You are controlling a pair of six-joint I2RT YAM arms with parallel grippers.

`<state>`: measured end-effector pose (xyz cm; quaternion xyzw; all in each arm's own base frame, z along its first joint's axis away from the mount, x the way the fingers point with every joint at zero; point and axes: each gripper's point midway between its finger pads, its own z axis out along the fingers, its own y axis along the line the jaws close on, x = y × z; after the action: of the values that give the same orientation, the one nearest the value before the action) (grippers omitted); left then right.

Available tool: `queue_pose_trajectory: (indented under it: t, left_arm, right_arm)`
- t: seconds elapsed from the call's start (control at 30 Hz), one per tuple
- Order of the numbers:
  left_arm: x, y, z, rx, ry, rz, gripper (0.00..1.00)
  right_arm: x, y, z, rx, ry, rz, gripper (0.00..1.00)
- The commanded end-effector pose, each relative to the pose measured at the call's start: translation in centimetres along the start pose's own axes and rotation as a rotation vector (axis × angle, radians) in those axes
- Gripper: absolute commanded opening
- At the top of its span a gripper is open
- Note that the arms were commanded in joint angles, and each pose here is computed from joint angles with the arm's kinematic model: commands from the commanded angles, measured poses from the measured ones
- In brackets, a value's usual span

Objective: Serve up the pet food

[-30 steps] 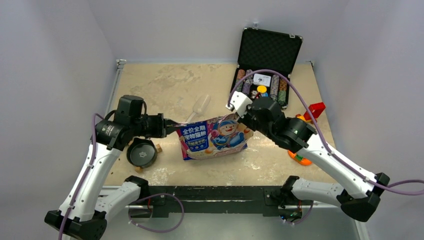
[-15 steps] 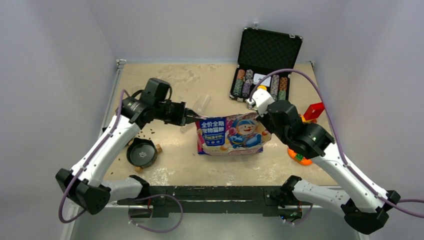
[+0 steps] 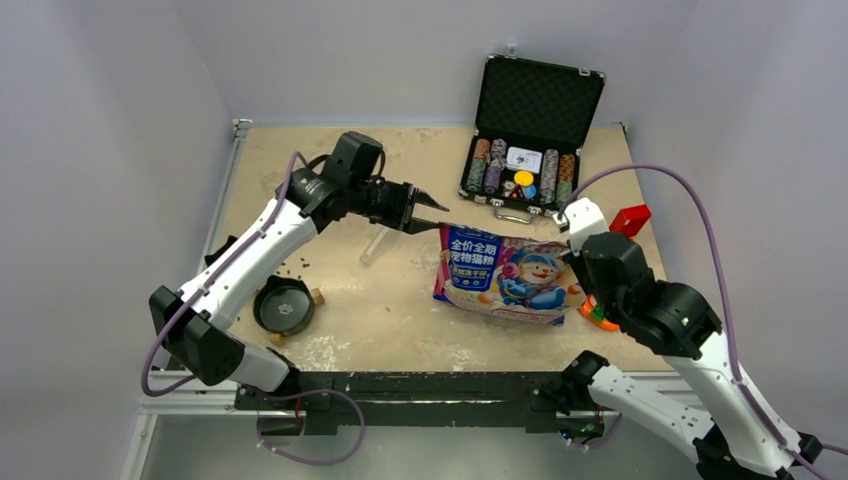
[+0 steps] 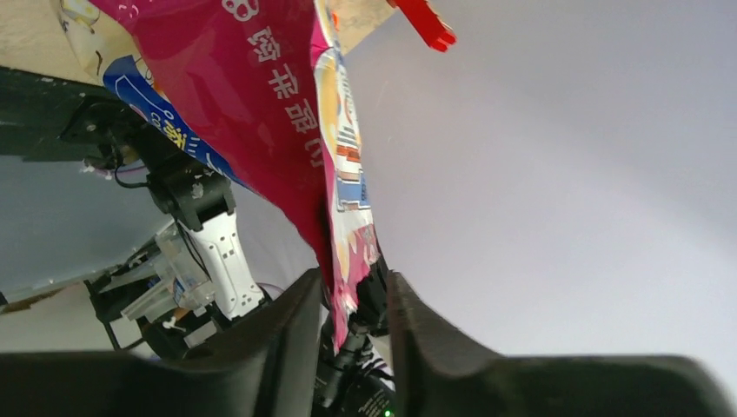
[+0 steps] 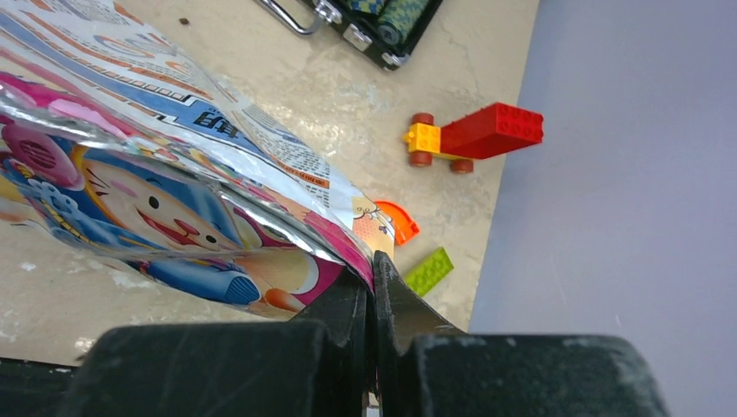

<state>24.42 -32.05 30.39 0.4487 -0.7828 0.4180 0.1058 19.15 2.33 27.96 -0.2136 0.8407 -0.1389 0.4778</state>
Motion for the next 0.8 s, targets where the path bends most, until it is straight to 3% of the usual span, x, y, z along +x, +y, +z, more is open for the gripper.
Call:
queue_pose_trajectory:
  t: [0.0,0.07,0.13,0.17,0.23,0.37,0.53,0.77]
  left_arm:
    - [2.6,-3.6,-3.3,0.170,0.070,0.092,0.44]
    - [2.7,-3.6,-3.7,0.187,0.071,0.097,0.52]
    - [2.5,-3.5,-4.0,0.201,0.063,0.097,0.58]
    - [2.4,-3.4,-4.4,0.210,0.059,0.098,0.60]
    - [2.0,-3.3,-5.1,0.233,0.039,0.105,0.62]
    - [0.7,-4.5,-8.3,0.320,-0.066,0.165,0.64]
    - [-1.0,-6.4,-13.6,0.414,-0.280,0.300,0.65]
    - [-1.0,-9.5,-22.9,0.537,-0.674,0.570,0.73]
  right_arm:
    - [-0.4,-5.8,-3.0,0.239,-0.079,0.135,0.01]
    - [-1.0,-5.1,-3.2,0.175,-0.097,0.125,0.14]
    - [-1.9,-4.9,-3.5,0.146,-0.119,0.132,0.46]
    - [-2.2,-5.0,-3.6,0.141,-0.127,0.144,0.55]
    - [-3.2,-5.2,-4.0,0.135,-0.145,0.170,0.64]
    - [-5.7,-5.5,-5.4,0.089,-0.210,0.244,0.67]
    - [-9.2,-7.1,-7.9,0.075,-0.305,0.399,0.70]
    - [-13.5,-11.0,-12.7,0.083,-0.449,0.562,0.76]
